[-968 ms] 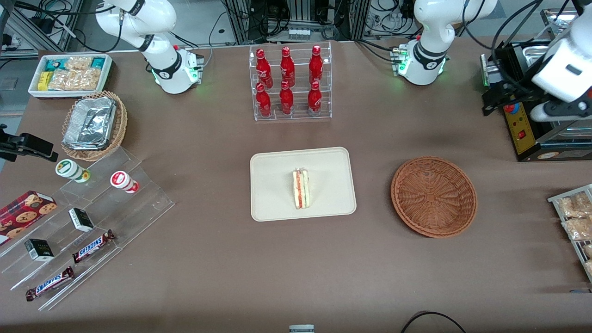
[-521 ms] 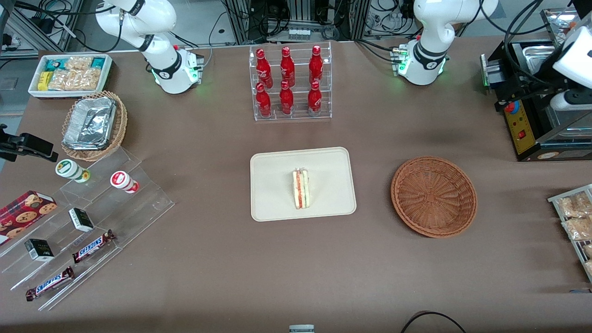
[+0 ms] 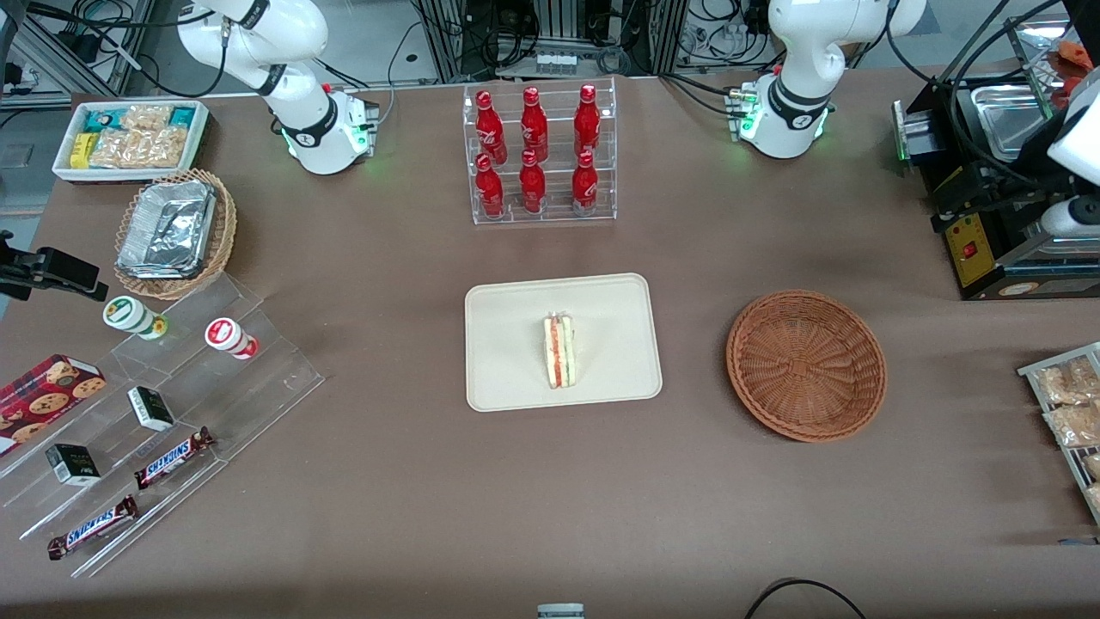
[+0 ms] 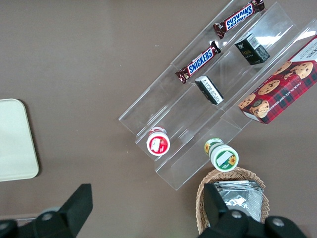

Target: Place sandwich from basket to tray

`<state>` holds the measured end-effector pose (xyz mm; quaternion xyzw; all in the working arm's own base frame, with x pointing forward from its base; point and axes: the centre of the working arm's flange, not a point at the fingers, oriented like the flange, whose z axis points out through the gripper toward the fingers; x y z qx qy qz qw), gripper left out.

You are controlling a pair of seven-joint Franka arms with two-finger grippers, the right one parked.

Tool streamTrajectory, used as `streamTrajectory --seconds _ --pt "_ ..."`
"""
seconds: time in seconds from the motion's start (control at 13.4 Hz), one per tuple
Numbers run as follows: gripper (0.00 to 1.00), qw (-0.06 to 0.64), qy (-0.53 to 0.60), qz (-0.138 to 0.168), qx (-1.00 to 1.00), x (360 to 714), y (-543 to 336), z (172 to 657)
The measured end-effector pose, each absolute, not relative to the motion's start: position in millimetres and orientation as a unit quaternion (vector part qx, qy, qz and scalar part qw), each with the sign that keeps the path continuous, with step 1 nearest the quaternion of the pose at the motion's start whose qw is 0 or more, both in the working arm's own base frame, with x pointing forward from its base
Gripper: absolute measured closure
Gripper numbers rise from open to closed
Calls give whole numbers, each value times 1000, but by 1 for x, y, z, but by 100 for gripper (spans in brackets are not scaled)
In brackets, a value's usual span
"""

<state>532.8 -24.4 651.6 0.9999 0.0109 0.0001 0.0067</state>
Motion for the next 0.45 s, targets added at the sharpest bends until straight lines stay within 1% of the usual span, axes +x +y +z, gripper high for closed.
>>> streamTrajectory --seconds 0.22,0.45 --pt "0 -5 3 6 1000 546 -20 654" --pt "0 -5 -5 8 1000 548 -18 658"
